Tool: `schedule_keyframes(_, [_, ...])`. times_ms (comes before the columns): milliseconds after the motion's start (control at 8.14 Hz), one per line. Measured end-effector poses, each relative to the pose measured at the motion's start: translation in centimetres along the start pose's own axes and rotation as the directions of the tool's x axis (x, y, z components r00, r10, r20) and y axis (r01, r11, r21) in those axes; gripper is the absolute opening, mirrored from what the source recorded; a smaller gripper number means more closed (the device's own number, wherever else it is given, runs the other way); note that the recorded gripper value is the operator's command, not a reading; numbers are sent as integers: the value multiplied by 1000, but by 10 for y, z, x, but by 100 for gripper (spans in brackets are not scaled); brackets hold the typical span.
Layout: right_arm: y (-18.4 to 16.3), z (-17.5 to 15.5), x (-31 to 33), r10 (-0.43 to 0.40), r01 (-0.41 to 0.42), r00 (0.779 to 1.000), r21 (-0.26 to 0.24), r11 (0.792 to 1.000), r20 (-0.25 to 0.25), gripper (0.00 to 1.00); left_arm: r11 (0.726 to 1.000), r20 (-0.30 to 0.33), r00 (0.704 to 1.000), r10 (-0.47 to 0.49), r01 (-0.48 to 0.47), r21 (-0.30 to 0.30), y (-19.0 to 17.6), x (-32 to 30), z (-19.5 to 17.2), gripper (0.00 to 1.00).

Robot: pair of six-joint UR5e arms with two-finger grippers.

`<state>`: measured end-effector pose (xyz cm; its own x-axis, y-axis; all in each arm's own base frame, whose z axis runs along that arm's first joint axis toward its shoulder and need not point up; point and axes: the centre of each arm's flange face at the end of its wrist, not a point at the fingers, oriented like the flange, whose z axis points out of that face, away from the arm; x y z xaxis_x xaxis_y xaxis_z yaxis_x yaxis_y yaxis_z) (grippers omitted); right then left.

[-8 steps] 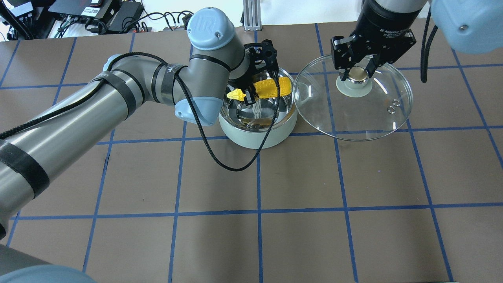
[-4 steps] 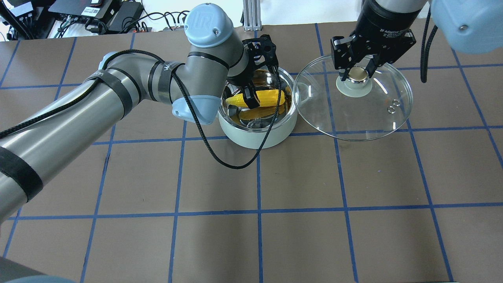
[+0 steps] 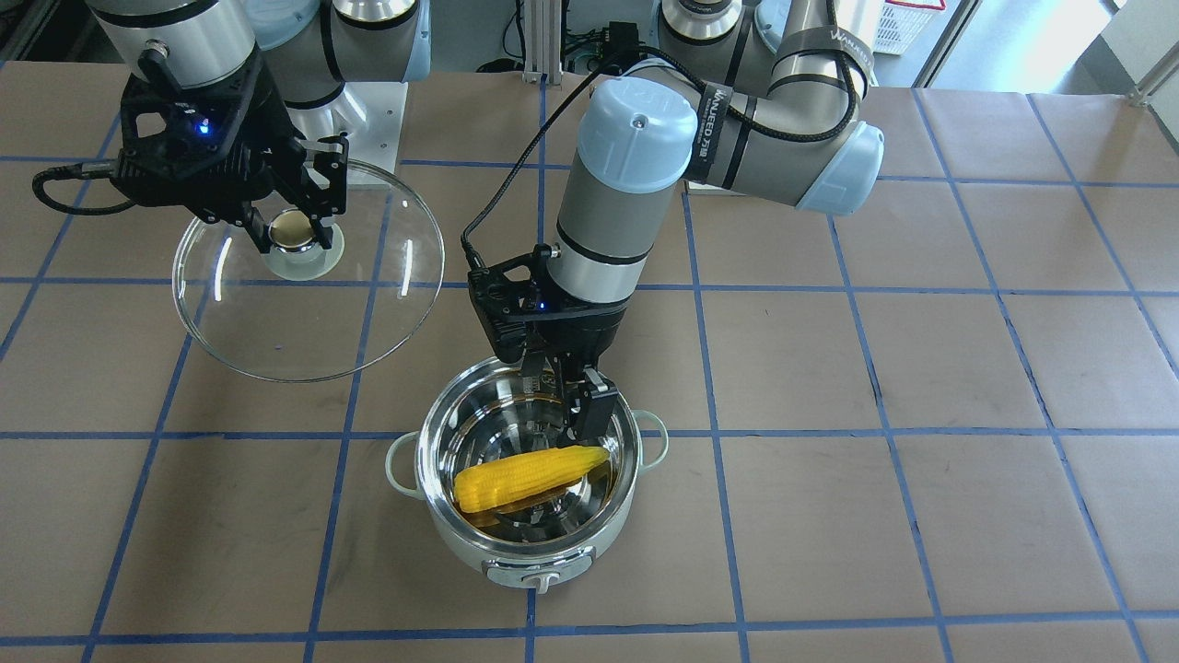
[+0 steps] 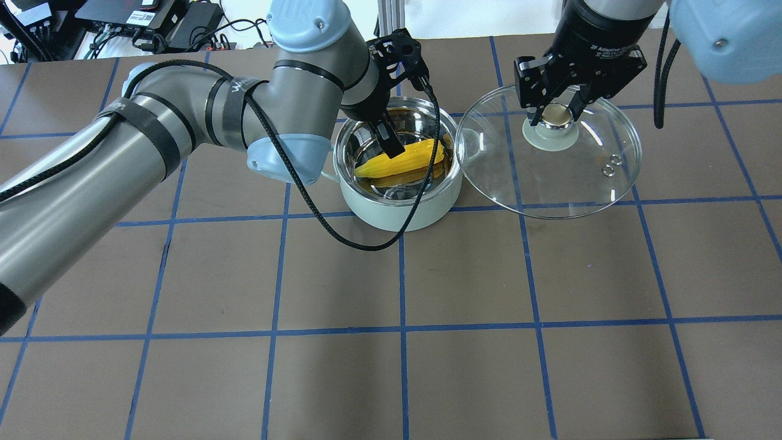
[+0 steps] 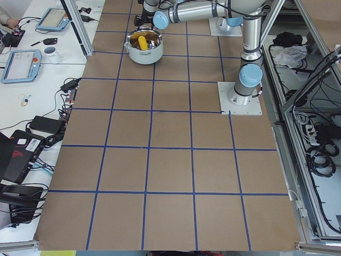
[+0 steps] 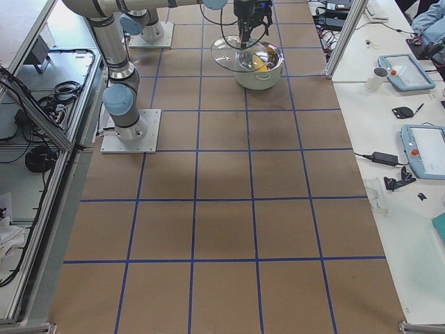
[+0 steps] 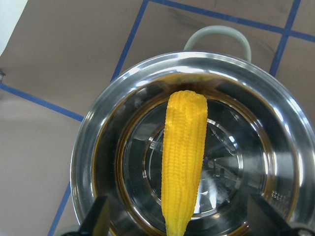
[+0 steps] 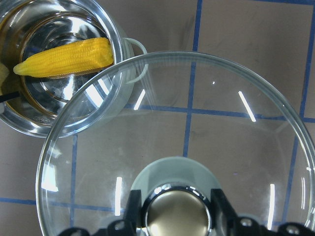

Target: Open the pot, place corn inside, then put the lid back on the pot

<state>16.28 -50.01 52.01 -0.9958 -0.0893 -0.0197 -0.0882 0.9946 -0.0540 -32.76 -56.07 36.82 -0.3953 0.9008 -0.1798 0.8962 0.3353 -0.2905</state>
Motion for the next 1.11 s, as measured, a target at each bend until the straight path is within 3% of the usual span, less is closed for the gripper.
schedule_keyframes(369, [0,0,0,-1,1,1000,2,1000,-2,34,990,15,990,-139,139,-22,46,-45,-38,100])
schedule_keyframes(737, [-7,1,-5,-1,1,1000,38,999,5,35,941,59,941,-335,337,-27,94,-87,-63,100])
schedule_keyframes(860, [-14,5,-9,12,-12,1000,54,998,11,35,916,66,915,-399,401,-30,101,-91,-69,100])
schedule_keyframes(983, [-26,12,-23,22,-23,1000,79,997,17,35,868,71,867,-493,496,-28,104,-92,-72,100])
schedule_keyframes(1106, [-36,23,-47,19,-21,1000,104,994,19,35,802,74,801,-594,596,-23,106,-92,-74,100])
